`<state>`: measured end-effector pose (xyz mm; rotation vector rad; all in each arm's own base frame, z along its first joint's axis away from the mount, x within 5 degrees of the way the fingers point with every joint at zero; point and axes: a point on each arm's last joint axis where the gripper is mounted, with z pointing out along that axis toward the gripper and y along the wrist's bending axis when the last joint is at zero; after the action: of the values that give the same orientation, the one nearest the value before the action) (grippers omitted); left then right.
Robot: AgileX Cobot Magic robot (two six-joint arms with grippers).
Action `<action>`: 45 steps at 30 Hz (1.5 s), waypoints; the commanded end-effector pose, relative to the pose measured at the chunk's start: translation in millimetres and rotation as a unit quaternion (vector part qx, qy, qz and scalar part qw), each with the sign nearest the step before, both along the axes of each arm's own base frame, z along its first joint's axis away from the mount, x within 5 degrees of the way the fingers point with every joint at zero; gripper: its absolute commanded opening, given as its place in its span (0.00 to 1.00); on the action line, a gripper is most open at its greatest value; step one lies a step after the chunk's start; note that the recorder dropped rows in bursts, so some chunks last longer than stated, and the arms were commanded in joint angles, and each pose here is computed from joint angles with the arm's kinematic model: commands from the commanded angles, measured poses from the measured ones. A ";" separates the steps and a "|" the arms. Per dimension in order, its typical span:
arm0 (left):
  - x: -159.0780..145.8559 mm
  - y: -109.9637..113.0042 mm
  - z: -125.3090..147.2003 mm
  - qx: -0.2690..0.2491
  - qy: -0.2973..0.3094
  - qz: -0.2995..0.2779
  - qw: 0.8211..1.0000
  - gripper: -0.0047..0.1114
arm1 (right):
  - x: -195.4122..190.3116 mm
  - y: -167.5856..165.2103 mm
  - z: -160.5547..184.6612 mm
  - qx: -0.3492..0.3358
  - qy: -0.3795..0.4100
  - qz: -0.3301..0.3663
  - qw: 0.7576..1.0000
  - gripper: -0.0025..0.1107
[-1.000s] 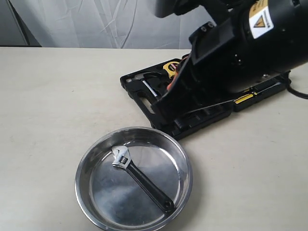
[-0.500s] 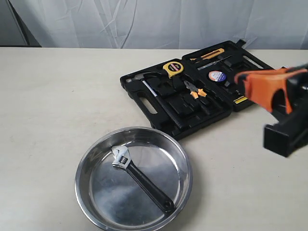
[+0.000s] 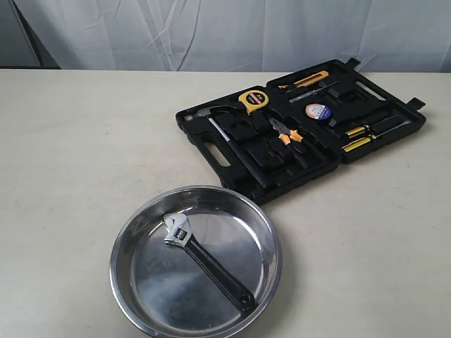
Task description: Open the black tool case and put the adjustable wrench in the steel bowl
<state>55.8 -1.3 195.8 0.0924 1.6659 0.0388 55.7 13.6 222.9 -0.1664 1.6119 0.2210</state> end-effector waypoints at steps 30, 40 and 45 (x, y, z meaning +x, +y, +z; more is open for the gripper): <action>0.2 -0.3 0.9 -0.002 -0.001 -0.002 1.000 0.04 | 0.3 -6.0 -18.8 -0.006 -0.017 -0.053 0.998 0.02; 0.2 -0.3 0.9 -0.002 -0.001 -0.002 1.000 0.04 | 0.3 -6.0 -18.8 -0.005 -0.017 -0.053 0.998 0.02; 0.2 -0.3 0.9 -0.002 -0.001 -0.002 1.000 0.04 | 0.3 -5.8 -18.4 0.005 -0.017 -0.052 0.998 0.02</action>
<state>55.8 -1.3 195.9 0.0924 1.6641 0.0388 56.3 8.0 203.4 -0.0887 1.5993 0.1414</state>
